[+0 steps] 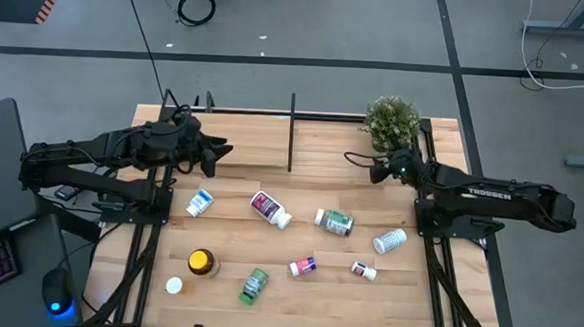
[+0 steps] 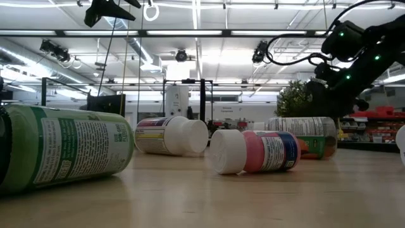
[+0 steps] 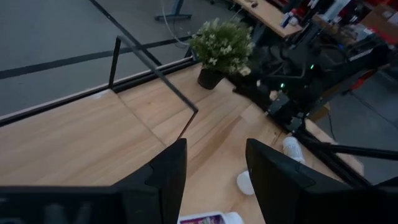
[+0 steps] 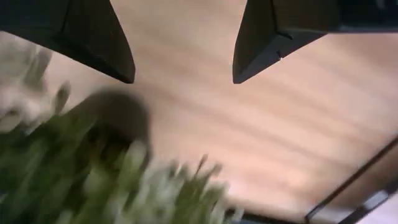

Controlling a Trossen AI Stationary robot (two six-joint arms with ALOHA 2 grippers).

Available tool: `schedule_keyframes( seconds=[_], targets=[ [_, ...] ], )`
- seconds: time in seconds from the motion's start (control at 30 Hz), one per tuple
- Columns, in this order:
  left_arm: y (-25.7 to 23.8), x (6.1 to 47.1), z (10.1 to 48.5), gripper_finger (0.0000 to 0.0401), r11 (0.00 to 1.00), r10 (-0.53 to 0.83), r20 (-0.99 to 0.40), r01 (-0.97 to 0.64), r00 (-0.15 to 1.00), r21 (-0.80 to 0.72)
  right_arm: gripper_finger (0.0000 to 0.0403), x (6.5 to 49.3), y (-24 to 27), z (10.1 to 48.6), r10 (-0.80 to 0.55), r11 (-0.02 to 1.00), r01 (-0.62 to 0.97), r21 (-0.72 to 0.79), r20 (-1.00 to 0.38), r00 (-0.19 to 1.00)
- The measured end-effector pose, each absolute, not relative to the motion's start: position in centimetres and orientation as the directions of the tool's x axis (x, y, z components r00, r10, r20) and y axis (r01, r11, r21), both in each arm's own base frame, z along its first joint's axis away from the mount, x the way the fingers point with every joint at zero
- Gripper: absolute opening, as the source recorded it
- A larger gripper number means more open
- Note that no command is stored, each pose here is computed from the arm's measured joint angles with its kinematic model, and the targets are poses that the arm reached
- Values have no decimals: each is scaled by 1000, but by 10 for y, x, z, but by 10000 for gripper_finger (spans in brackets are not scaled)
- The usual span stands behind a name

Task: Pick and place medicine bottles onto shelf by color
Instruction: Put the purple medicine bottle on the shelf

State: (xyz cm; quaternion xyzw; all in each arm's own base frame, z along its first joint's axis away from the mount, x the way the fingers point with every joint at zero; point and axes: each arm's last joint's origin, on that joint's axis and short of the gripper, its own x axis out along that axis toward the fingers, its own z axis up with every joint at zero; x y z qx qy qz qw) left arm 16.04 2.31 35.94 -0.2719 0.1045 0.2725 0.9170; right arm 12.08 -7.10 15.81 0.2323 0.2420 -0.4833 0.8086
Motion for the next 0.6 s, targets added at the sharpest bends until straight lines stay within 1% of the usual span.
schedule_keyframes(
  seconds=[0.13,0.2,0.3,0.37,0.47,0.53,0.6],
  targets=[
    [23,162,360,172,706,442,-330,-550,834,-445,277,125,-61,157,-517,450,829,332,-660,545],
    [23,164,360,172,707,440,-333,-550,834,-443,274,128,-56,157,-440,468,788,399,-668,600],
    [21,167,363,172,752,407,-297,-501,864,-428,268,134,-49,160,-332,522,707,478,-649,684],
    [16,171,366,172,795,372,-253,-447,893,-409,264,137,-45,163,-265,561,643,521,-623,736],
    [6,171,366,172,844,317,-253,-393,914,-364,253,141,-40,170,-171,622,529,577,-559,811],
    [-4,167,361,172,861,320,-283,-402,904,-311,240,141,-37,175,-117,650,456,607,-513,850],
    [-13,161,354,172,860,355,-248,-418,902,-293,219,140,-35,181,-84,663,401,632,-470,879]
  ],
)
